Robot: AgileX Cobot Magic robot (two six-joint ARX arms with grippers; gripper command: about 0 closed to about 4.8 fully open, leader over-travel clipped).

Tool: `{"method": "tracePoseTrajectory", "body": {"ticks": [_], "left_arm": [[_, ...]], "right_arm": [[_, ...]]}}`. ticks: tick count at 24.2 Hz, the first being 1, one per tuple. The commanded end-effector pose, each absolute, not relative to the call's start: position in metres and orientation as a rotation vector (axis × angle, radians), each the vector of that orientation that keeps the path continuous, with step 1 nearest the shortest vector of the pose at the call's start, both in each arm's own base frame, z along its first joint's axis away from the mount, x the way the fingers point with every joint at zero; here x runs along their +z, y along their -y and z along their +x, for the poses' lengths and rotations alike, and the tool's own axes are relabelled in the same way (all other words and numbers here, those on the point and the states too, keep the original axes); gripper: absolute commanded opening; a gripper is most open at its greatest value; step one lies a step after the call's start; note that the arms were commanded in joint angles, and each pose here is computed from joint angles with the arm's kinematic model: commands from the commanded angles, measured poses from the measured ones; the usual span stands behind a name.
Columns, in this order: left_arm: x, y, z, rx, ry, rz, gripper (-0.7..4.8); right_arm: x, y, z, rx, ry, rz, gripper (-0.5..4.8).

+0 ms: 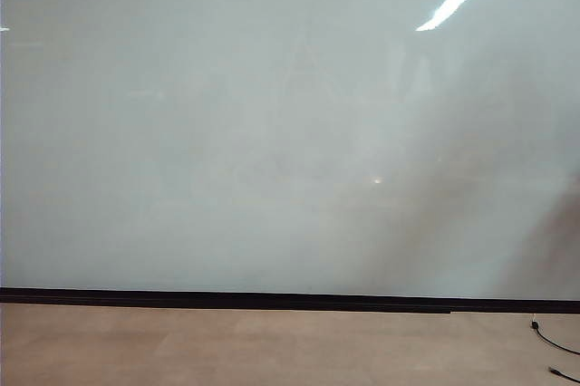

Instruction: Pick up the pen on the shelf to the right of the whiteboard and write the letter A.

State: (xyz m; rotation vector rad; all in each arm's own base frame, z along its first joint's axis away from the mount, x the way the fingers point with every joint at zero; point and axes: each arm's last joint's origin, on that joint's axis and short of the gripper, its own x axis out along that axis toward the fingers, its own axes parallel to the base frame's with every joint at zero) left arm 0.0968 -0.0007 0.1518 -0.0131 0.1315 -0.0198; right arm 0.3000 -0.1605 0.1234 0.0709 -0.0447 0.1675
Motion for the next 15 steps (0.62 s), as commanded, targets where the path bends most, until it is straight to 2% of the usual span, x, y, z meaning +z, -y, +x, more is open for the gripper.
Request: {"method": "tracePoseTrajectory", "body": {"ticks": [1, 8, 12, 15], "left_arm": [[0.1534, 0.0009, 0.0968, -0.024, -0.123, -0.009, -0.04], [0.1534, 0.0009, 0.0968, -0.024, -0.123, -0.009, -0.04], [0.1534, 0.0009, 0.0968, -0.024, -0.123, -0.009, -0.04], [0.1534, 0.0009, 0.0968, -0.024, -0.123, -0.009, -0.05]], "right_arm": [[0.1274, 0.1608, 0.3000, 0.173, 0.064, 0.055, 2.95], [0.1322, 0.1609, 0.2995, 0.171, 0.076, 0.045, 2.91], [0.1323, 0.1608, 0.2995, 0.172, 0.077, 0.045, 2.50], [0.1323, 0.1613, 0.2992, 0.170, 0.077, 0.045, 2.51]]}}
